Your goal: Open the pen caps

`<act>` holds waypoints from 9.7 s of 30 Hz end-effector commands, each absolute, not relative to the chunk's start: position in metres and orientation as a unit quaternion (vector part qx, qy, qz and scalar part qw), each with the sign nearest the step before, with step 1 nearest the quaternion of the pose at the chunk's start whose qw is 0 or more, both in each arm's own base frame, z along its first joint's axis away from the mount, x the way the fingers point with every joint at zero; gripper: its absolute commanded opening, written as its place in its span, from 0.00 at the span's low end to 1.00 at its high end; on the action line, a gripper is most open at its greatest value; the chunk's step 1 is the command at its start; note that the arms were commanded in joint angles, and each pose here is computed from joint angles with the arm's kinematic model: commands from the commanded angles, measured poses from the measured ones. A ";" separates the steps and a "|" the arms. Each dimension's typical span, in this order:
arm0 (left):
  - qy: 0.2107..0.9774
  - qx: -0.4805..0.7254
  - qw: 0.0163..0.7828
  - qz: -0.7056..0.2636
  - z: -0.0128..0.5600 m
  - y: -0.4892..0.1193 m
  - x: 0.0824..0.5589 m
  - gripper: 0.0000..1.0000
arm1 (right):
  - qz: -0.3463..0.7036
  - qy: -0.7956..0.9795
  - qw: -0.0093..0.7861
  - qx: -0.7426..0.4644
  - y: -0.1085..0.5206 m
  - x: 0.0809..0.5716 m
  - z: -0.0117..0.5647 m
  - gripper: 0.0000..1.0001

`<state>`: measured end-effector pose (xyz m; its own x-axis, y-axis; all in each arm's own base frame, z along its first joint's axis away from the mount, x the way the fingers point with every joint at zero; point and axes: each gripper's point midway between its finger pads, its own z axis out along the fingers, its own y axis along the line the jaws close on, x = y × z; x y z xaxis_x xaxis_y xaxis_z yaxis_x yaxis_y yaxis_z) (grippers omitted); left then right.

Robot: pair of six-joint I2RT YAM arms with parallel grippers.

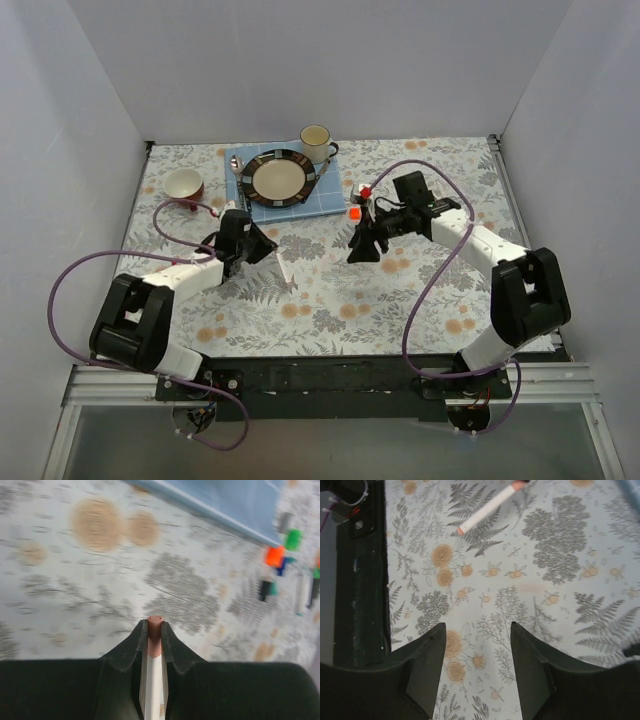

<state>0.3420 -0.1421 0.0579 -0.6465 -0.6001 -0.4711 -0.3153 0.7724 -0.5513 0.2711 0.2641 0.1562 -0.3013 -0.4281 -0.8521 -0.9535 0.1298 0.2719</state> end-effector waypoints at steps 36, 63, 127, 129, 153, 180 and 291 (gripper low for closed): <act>0.737 -0.130 0.441 -0.495 0.172 -0.332 0.327 0.40 | 0.549 0.746 0.212 -0.313 0.306 0.263 0.121 0.01; 0.748 -0.077 0.419 -0.509 0.161 -0.347 0.316 0.29 | 0.530 0.740 0.231 -0.343 0.303 0.266 0.121 0.01; 0.913 -0.047 0.290 -0.282 0.049 -0.367 0.409 0.12 | 0.217 0.857 0.348 -0.311 0.125 0.389 0.101 0.01; 0.915 -0.045 0.287 -0.280 0.045 -0.369 0.410 0.25 | 0.205 0.864 0.342 -0.306 0.120 0.392 0.094 0.01; 0.823 0.021 0.486 -0.292 0.278 -0.262 0.373 0.98 | -0.021 0.897 0.275 -0.345 0.088 0.433 0.041 0.31; 0.856 -0.327 0.399 -0.029 0.113 -0.026 0.326 0.78 | 0.373 0.732 0.368 -0.436 0.204 0.320 0.167 0.41; 0.717 -0.024 0.493 -0.492 0.218 -0.359 0.285 0.25 | 0.529 0.657 0.343 -0.414 0.277 0.246 0.186 0.01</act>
<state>0.2879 -0.3475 0.2014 -0.5016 -0.5377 -0.6777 0.4017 0.5490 -0.7329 0.2410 0.2745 0.1629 -0.5082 -0.1950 -0.8389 -0.8612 0.1241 0.4929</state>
